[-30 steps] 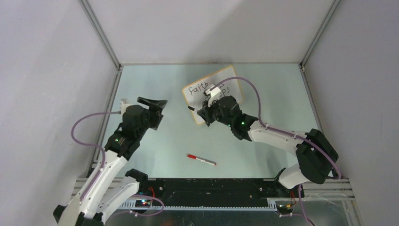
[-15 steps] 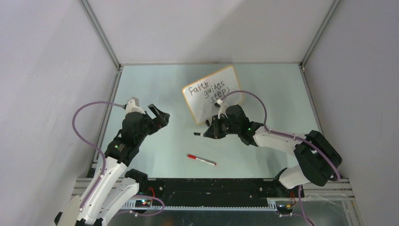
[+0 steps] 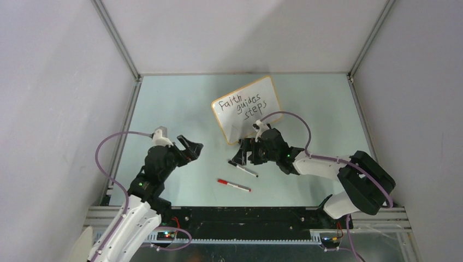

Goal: Write a sentence on the whiteboard
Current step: Put down the whiteboard marker at the center of the board, then reset both arms

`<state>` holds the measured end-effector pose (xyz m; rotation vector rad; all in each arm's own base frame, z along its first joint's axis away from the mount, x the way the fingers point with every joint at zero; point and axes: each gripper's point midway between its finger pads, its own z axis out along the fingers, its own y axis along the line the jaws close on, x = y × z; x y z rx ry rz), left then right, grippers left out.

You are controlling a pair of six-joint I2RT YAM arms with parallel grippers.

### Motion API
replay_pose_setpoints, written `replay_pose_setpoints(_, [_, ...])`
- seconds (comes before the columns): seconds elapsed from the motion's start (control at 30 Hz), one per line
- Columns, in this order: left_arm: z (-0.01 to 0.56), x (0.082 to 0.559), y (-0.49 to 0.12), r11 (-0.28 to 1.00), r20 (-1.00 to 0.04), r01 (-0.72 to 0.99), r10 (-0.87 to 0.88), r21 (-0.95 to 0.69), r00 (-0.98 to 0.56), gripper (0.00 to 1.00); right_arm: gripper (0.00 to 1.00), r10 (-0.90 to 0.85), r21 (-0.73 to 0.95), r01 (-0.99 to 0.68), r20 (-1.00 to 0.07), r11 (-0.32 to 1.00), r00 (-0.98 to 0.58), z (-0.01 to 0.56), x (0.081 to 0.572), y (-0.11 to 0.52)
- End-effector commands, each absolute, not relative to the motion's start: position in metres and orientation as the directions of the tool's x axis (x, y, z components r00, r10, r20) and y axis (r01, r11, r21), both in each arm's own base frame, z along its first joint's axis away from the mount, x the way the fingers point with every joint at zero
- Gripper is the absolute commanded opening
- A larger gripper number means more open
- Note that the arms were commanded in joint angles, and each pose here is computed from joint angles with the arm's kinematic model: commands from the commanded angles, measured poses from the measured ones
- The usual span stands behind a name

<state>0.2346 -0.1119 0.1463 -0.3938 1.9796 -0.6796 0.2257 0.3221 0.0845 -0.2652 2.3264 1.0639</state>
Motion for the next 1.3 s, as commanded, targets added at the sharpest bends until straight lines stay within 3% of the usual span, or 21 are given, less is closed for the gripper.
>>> replay_pose_setpoints(0.0, [0.160,0.237,-0.113,0.794,-0.751,0.095,-0.518,-0.600,-0.410,1.00,0.99,0.122,0.589,-0.368,-0.629,0.719,-0.768,0.103,0.244,0.306])
replay_pose_setpoints(0.27, [0.177,0.240,-0.084,0.851,-0.845,0.096,-0.486,-0.516,-0.224,1.00,0.95,0.221,0.444,-0.224,-0.748,0.868,-0.625,0.144,0.267,0.210])
replay_pose_setpoints(0.4, [0.181,0.248,-0.058,0.893,-0.887,0.004,-0.446,-0.450,-0.117,0.99,0.94,0.316,0.382,-0.075,-0.846,0.921,-0.429,0.167,0.280,0.135])
replay_pose_setpoints(0.53, [0.195,0.258,-0.034,0.916,-0.919,-0.079,-0.395,-0.394,0.006,0.99,0.93,0.273,0.279,-0.009,-0.946,0.960,-0.176,0.190,0.288,0.082])
replay_pose_setpoints(0.67, [0.203,0.268,-0.010,0.941,-0.958,-0.185,-0.271,-0.284,0.094,0.99,0.95,0.101,0.102,-0.007,-0.994,0.995,-0.050,0.195,0.289,0.058])
replay_pose_setpoints(0.73, [0.200,0.275,-0.002,0.954,-0.975,-0.220,-0.178,-0.204,0.132,0.99,0.98,0.034,0.035,-0.005,-0.999,0.999,-0.024,0.193,0.293,0.049])
replay_pose_setpoints(0.77, [0.179,0.278,0.000,0.968,-0.994,-0.232,-0.075,-0.092,0.082,0.99,0.98,0.016,0.015,0.020,-0.999,1.000,-0.034,0.182,0.296,0.037])
replay_pose_setpoints(0.8, [0.195,0.281,0.001,0.967,-0.984,-0.230,-0.069,-0.107,0.167,0.99,0.98,0.035,0.035,-0.028,-0.999,0.999,0.003,0.188,0.299,0.042])
replay_pose_setpoints(0.83, [0.176,0.284,0.005,0.967,-0.993,-0.253,0.004,-0.025,0.114,0.99,0.97,0.052,0.052,0.003,-0.998,0.999,-0.019,0.172,0.302,0.027])
replay_pose_setpoints(0.87, [0.182,0.287,0.006,0.966,-0.989,-0.256,0.009,-0.030,0.149,0.98,0.95,0.079,0.078,-0.064,-0.997,0.995,0.011,0.174,0.306,0.034])
replay_pose_setpoints(0.9, [0.172,0.291,0.012,0.961,-0.993,-0.275,0.036,0.003,0.115,0.98,0.94,0.092,0.091,-0.023,-0.995,0.996,0.044,0.174,0.309,0.016])
replay_pose_setpoints(1.13, [0.156,0.323,0.022,0.960,-0.996,-0.272,0.080,0.066,0.041,0.95,0.91,0.087,0.087,-0.006,-0.995,0.996,-0.040,0.127,0.342,0.007])
replay_pose_setpoints(1.27, [0.152,0.327,0.030,0.953,-0.991,-0.292,0.111,0.084,0.079,0.96,0.91,0.066,0.065,0.040,-0.997,0.997,-0.032,0.113,0.352,0.002])
